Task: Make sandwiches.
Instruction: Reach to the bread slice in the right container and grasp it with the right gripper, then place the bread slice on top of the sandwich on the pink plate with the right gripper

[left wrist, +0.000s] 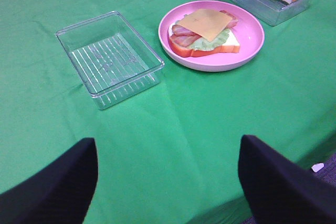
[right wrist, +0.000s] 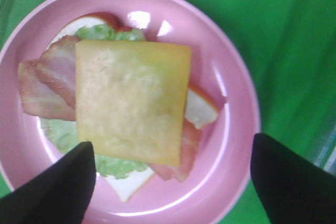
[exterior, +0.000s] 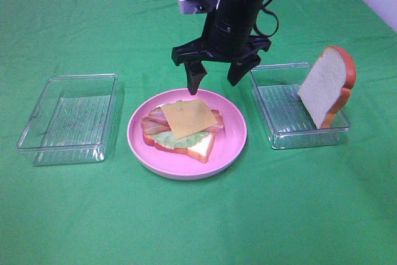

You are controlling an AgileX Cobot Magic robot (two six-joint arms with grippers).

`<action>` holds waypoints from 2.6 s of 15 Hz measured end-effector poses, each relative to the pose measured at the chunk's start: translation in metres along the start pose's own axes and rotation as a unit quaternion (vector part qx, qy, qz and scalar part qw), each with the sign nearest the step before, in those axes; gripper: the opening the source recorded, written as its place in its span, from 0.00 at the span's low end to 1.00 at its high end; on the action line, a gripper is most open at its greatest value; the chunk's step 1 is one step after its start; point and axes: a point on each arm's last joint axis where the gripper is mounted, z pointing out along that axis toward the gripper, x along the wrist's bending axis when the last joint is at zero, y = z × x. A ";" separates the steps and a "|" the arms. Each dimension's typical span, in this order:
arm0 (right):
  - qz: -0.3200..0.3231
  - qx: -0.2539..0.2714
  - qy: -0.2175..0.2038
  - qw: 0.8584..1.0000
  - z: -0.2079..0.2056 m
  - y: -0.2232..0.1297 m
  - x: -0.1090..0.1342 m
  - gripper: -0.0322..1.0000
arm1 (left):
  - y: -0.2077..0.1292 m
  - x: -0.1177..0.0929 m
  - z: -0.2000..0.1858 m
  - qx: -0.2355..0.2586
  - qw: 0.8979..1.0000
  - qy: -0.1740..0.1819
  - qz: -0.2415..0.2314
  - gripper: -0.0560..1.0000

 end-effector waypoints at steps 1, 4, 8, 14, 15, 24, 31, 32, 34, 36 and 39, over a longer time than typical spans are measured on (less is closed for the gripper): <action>-0.006 -0.015 -0.022 1.000 -0.016 -0.001 -0.003 0.76 | 0.000 0.000 0.000 0.000 1.000 0.000 0.000 0.73; -0.008 -0.052 -0.066 0.996 -0.057 -0.005 -0.014 0.76 | 0.000 0.000 0.000 0.000 1.000 0.000 0.000 0.73; 0.062 -0.061 -0.089 0.992 -0.098 -0.015 -0.075 0.76 | 0.000 0.000 0.000 0.000 1.000 0.000 0.000 0.73; 0.168 -0.025 -0.091 0.981 -0.107 -0.035 -0.160 0.76 | 0.000 0.000 0.000 0.000 1.000 0.000 0.000 0.73; 0.171 -0.021 -0.078 0.982 -0.104 -0.036 -0.169 0.76 | 0.000 0.000 0.000 0.000 1.000 0.000 0.000 0.73; 0.175 0.042 -0.034 0.983 -0.046 -0.036 -0.202 0.75 | 0.000 0.000 0.000 0.000 1.000 0.000 0.000 0.73; 0.164 0.050 -0.031 0.985 -0.039 -0.035 -0.203 0.21 | 0.000 0.000 0.000 0.000 1.000 0.000 0.000 0.73; 0.164 0.051 -0.030 0.985 -0.039 -0.036 -0.203 0.21 | 0.000 0.000 0.000 0.000 1.000 0.000 0.000 0.73; 0.166 0.050 -0.026 0.985 -0.040 -0.036 -0.202 0.21 | 0.000 0.000 0.000 0.000 1.000 0.000 0.000 0.73; 0.170 0.037 -0.011 0.985 -0.050 -0.035 -0.197 0.21 | 0.000 0.000 0.000 0.000 1.000 0.000 0.000 0.73; 0.183 -0.022 0.064 0.981 -0.087 -0.032 -0.175 0.21 | 0.000 0.000 0.000 0.000 1.000 0.000 0.000 0.73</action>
